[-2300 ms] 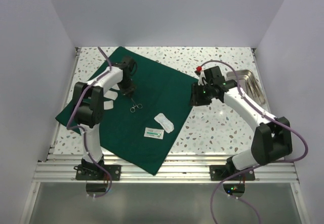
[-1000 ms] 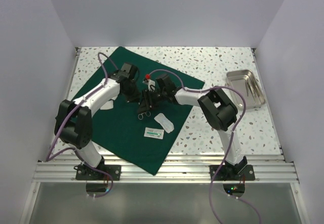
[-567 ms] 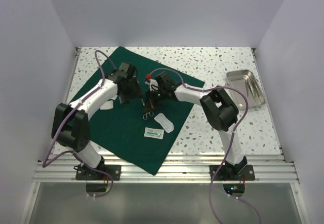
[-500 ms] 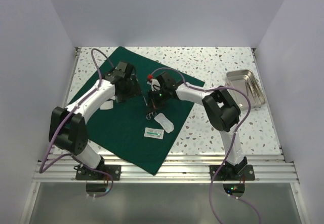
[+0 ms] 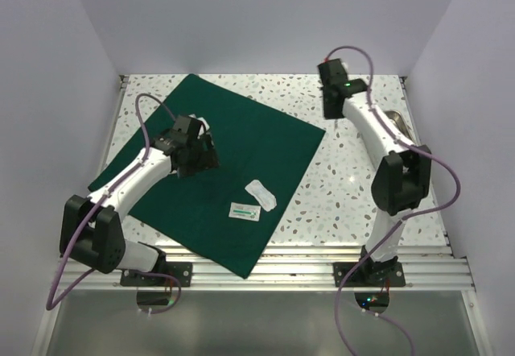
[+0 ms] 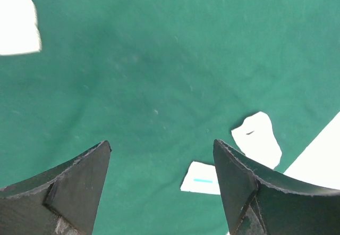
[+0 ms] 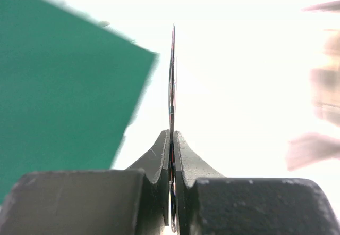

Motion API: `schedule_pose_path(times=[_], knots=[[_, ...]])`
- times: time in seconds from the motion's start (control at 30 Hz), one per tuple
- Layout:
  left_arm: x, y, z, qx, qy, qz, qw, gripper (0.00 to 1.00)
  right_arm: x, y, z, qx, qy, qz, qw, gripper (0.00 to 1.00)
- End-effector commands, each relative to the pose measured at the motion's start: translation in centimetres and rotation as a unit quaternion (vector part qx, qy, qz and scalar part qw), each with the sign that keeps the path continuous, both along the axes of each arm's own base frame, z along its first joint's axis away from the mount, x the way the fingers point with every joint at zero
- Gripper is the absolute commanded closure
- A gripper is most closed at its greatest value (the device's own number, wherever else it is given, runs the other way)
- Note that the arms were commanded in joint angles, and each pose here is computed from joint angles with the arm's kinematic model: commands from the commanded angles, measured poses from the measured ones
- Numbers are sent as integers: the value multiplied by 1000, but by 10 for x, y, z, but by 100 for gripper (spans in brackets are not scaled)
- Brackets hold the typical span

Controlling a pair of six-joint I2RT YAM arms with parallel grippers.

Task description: Prepare the surgical pack

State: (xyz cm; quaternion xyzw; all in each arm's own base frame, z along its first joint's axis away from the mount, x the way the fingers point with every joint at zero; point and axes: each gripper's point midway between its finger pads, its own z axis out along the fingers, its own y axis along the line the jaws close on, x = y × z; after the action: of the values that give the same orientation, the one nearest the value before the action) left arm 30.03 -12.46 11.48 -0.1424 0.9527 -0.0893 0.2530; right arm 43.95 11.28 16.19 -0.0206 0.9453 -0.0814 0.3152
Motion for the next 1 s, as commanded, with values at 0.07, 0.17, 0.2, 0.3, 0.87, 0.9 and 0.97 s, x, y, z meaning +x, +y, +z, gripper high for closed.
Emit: schedule_pose_path(times=[0.07,0.17,0.2,0.3,0.87,0.9,0.97], knots=[[2,-31,14,-81,-42,-63,994,19,7,-166,39,-197,-1,-133,971,100],[-4,-29,12,-79,-43,-70,993,19,18,-202,21,-211,21,-141,967,100],[-6,-28,10,-78,-43,-70,994,19,25,-206,7,-200,35,-140,969,100],[-10,-25,7,-72,-41,-72,994,19,32,-225,-14,-185,53,-150,970,100],[-4,-26,6,-58,-22,-81,995,21,28,-262,-98,-225,158,-152,949,89],[-4,-26,5,-58,-21,-81,995,21,26,-263,-101,-226,161,-150,949,89],[-4,-27,6,-59,-21,-83,995,21,25,-262,-108,-223,167,-146,949,86]])
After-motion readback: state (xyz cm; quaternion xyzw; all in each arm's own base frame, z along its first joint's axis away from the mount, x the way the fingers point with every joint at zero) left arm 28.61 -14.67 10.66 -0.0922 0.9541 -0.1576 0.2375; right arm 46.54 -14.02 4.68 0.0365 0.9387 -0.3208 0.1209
